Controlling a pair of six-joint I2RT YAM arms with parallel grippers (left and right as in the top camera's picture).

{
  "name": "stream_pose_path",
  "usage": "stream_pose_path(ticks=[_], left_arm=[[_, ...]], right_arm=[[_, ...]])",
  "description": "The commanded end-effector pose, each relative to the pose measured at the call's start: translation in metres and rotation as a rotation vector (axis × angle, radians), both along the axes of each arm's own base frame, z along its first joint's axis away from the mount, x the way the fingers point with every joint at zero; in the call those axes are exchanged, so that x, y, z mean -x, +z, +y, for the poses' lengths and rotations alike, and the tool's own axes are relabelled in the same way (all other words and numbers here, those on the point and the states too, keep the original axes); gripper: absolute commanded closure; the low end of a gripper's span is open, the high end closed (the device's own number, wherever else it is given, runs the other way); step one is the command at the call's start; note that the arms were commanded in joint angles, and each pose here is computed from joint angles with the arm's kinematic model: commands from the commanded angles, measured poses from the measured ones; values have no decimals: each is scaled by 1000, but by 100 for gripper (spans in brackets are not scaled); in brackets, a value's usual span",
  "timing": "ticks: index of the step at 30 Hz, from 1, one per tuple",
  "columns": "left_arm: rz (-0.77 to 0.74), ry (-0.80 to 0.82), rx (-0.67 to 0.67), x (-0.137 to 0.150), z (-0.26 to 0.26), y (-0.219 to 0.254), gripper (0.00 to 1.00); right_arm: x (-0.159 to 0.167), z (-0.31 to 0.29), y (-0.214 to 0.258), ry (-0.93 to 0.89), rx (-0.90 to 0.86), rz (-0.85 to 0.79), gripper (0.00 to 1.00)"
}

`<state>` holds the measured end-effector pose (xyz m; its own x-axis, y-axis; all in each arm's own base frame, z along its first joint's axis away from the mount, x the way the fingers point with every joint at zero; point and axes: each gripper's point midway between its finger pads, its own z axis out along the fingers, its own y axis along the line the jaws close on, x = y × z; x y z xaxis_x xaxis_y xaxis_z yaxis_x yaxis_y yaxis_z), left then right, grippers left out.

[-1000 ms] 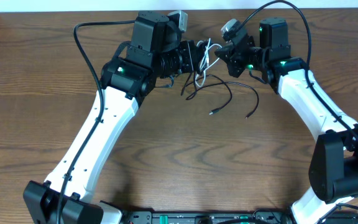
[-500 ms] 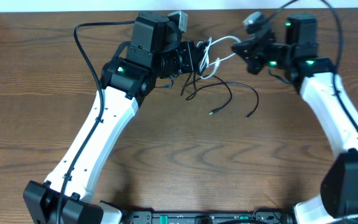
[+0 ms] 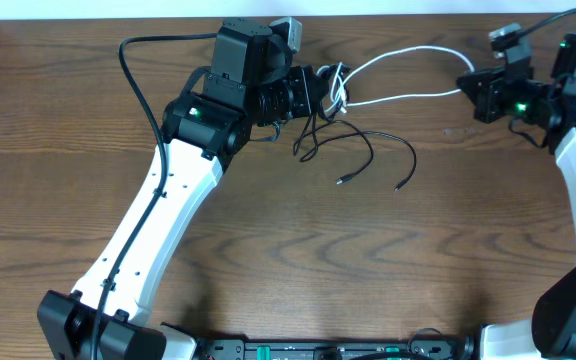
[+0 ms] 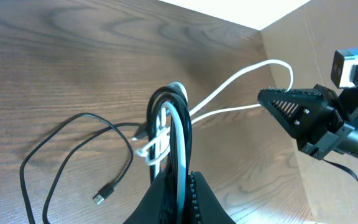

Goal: Untangle cables
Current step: 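Stretch the white cable rightward away from the left gripper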

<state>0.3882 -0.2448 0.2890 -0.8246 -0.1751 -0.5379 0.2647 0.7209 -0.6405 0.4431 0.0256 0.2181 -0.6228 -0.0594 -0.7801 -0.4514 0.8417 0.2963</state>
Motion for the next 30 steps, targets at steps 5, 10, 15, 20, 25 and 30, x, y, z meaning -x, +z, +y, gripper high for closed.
stream_pose_path(ticks=[5, 10, 15, 20, 25, 30], left_arm=[[-4, 7, -5, -2, 2, 0, 92], [-4, 7, -5, -2, 2, 0, 92], [-3, 6, -5, -2, 2, 0, 92], [-3, 6, -5, -2, 2, 0, 92], [-3, 6, -4, -2, 1, 0, 92], [0, 6, -6, -1, 2, -1, 92]], right_arm=[[1, -57, -13, -311, 49, 134, 99], [8, -85, -30, -540, 75, 250, 99], [25, -116, -46, -770, 122, 350, 99], [36, -132, -53, -861, 191, 384, 99], [41, -139, -59, -896, 222, 397, 99], [49, -145, -68, -950, 240, 422, 99]])
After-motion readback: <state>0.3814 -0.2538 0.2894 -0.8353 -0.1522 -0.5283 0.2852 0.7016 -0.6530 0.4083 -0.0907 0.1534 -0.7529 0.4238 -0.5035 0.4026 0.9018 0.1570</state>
